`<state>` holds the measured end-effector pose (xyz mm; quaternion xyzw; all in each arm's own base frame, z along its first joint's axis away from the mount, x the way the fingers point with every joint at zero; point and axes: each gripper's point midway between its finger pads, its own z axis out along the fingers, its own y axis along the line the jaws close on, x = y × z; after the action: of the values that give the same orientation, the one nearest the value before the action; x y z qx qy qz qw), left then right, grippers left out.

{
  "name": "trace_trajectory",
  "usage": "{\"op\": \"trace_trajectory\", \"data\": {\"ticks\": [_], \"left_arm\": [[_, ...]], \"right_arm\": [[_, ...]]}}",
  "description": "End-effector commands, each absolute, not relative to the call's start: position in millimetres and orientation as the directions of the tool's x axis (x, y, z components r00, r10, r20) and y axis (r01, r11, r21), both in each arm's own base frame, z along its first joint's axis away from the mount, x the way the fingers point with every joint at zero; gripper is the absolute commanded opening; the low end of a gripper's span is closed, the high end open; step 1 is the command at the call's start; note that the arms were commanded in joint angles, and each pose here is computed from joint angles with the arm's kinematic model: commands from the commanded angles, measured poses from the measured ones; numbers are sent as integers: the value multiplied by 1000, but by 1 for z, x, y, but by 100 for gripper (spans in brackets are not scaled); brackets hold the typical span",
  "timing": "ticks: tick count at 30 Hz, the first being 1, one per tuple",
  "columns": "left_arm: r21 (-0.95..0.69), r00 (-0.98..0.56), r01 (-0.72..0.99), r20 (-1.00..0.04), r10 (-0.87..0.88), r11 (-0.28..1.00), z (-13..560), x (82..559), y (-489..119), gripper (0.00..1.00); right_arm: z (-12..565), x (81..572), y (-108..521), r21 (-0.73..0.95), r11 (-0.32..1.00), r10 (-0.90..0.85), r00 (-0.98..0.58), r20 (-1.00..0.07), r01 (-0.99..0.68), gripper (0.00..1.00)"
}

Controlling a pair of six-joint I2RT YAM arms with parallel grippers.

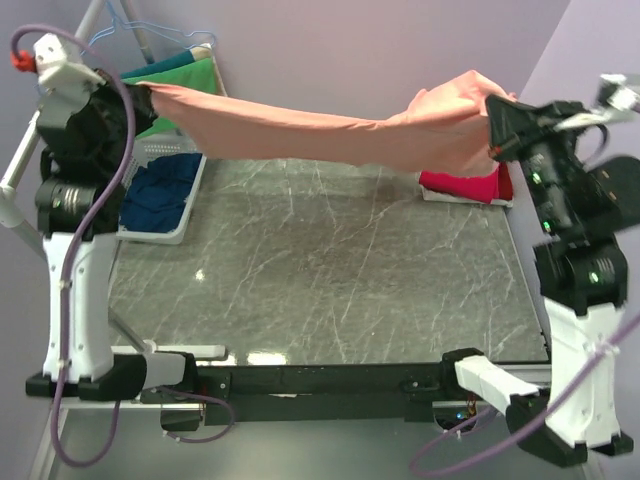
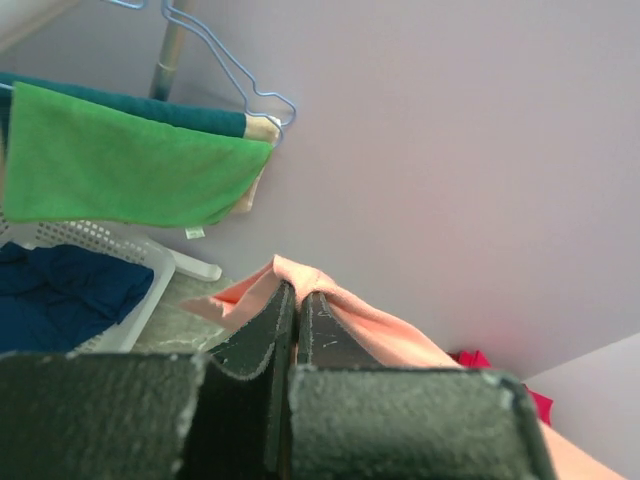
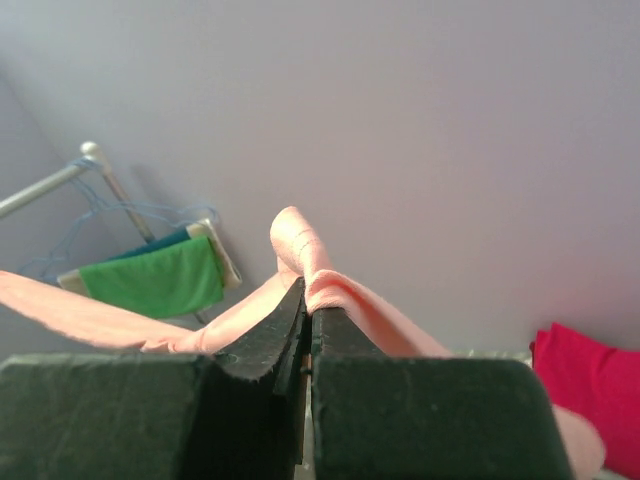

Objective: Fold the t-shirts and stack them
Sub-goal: Flatten the tshirt out

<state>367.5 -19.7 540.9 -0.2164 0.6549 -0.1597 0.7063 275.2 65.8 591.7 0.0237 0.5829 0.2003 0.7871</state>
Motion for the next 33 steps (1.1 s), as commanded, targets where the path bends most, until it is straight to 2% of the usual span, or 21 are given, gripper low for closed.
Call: {"op": "trace_trajectory", "data": {"ticks": [1,6,13,18,21,24,26,27,33], "left_arm": [[-498,170,-50,-858,-484,866,559,318,-8,1],[-488,194,-63,-862,-469,870,563,269,0,1],[-461,281,-26,-855,-436,887,609,220,5,1],[-466,332,0,-835,-439,885,626,213,6,1],[-467,296,-8,-846,-444,884,619,240,3,1],[-473,194,-21,-866,-461,881,584,286,-8,1],[-479,154,-25,-869,-470,878,564,312,-13,1],[-484,95,-53,-873,-478,874,535,331,-15,1],[-472,-133,-184,-857,-497,862,399,414,-23,1]], "right_arm": [[623,213,54,237,920,346,365,-865,-312,0],[630,163,49,219,915,350,397,-848,-338,0],[666,104,42,189,909,364,486,-794,-372,0],[679,100,41,177,911,363,519,-774,-373,0],[674,125,41,188,919,353,507,-786,-348,0],[650,175,43,209,930,332,450,-829,-301,0],[618,219,43,226,941,312,392,-866,-250,0],[602,240,44,236,944,308,358,-881,-231,0],[442,383,58,288,953,293,47,-955,-97,0]]}}
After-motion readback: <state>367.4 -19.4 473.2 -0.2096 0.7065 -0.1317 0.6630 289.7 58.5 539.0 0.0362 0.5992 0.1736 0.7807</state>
